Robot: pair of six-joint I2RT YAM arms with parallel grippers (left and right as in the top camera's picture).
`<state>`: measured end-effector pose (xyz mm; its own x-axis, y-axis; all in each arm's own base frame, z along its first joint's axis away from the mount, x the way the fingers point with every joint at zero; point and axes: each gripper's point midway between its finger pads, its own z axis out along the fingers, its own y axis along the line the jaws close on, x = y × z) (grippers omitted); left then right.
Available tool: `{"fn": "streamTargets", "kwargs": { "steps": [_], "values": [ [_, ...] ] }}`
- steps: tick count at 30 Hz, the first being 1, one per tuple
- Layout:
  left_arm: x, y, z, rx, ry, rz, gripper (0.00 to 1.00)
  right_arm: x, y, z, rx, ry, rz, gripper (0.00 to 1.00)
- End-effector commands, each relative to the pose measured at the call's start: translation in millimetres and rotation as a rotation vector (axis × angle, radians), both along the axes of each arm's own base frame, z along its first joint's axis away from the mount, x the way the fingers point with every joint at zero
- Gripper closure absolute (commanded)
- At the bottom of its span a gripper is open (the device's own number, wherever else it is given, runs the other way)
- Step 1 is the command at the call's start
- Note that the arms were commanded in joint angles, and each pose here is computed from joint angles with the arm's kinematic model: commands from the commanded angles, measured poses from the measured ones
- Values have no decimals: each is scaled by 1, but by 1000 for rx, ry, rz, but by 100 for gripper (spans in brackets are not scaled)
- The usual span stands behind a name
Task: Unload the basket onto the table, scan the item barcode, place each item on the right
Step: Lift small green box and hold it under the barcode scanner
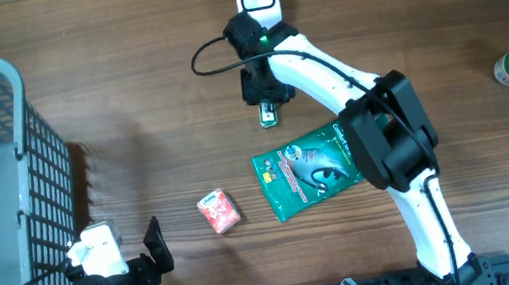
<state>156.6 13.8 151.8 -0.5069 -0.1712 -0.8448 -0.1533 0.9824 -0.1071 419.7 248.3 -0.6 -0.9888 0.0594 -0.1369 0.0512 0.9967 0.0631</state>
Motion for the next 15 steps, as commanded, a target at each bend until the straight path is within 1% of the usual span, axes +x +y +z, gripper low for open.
{"fn": "streamTargets", "kwargs": {
  "steps": [1,2,6,7,9,11,15],
  "values": [
    [0,-2,-1,-10,-5,-6,0,-7,-1,-8,19,74,12,76],
    [0,-2,-1,-10,-5,-6,0,-11,12,5,115,111,112,80],
    [0,-2,-1,-10,-5,-5,0,-28,30,56,425,202,340,85],
    [0,-2,-1,-10,-5,-5,0,-38,31,73,535,224,413,85],
    [0,-2,-1,-10,-5,-6,0,-48,24,91,645,255,472,83],
    [0,-2,-1,-10,-5,-5,0,-56,5,94,657,291,498,80],
    [0,-2,-1,-10,-5,-6,0,-71,-12,99,667,344,552,83]
  ]
}}
